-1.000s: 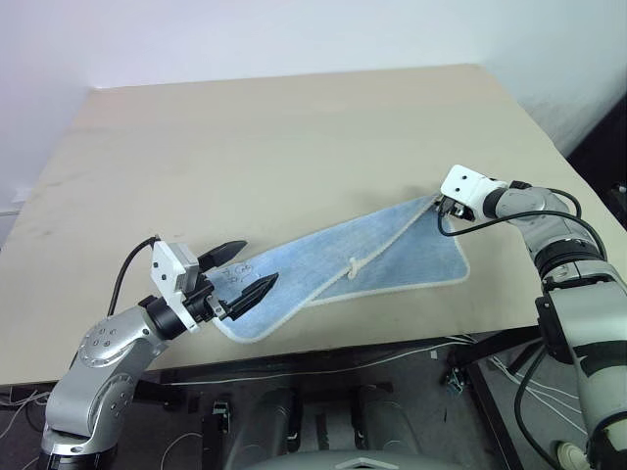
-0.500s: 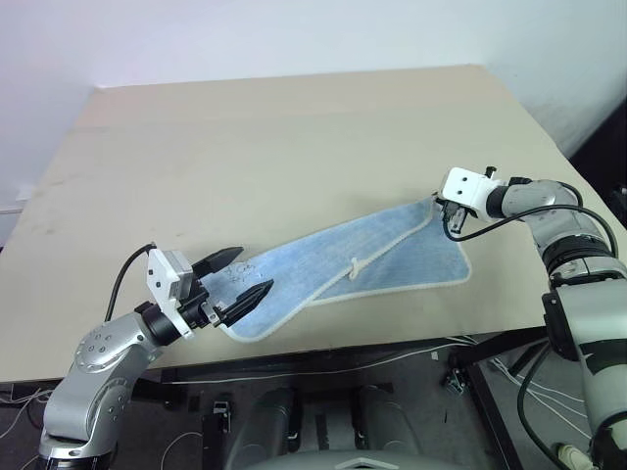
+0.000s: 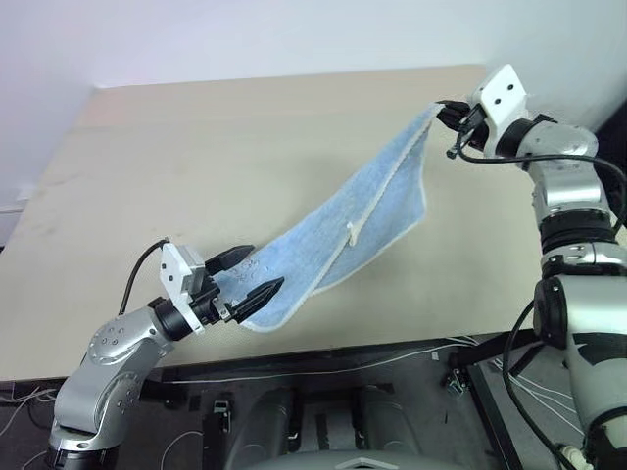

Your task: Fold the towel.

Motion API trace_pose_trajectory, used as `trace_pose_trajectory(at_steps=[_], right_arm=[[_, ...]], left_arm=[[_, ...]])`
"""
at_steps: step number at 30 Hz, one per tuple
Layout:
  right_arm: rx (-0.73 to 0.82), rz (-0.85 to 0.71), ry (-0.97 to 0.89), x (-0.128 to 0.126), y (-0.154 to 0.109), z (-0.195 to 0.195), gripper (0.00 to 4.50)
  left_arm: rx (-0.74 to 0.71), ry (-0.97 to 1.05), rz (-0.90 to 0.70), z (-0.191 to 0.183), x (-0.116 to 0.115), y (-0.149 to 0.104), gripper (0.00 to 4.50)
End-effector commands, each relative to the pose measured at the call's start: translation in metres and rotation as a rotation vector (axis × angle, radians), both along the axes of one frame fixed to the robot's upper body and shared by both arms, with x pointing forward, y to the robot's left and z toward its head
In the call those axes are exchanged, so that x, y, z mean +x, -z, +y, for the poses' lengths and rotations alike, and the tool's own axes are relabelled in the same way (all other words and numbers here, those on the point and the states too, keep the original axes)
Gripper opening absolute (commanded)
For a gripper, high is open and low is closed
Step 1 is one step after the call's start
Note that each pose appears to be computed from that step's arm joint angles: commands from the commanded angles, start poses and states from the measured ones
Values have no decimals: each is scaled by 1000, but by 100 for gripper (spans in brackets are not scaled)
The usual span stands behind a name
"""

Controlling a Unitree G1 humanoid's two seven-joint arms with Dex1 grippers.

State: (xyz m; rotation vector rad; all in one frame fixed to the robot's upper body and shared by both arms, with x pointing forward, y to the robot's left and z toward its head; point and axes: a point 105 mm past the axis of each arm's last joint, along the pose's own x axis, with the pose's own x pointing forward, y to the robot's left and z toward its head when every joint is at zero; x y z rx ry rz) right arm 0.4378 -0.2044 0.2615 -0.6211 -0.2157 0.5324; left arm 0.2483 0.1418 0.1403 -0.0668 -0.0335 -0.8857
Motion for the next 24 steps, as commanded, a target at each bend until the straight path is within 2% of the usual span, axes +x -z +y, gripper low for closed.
trace_pose_trajectory(at_steps=[1,8,14,18,24], right_arm=[[103,-110,6,-4,-32,14,3],[159,-198,10,-9,-67,32,3],[177,-259,-13,-16,-97,45,3],[180,-286,-50,-22,-106,55,3],[192,-318,-94,-33,-120,66,3]], left_arm=[[-20,24,6,-8,0,2,450],[93,92,58,-16,-11,35,450],[116,117,51,-19,-13,43,450],[179,117,76,-19,-12,59,450],[195,108,87,-18,-13,68,450]])
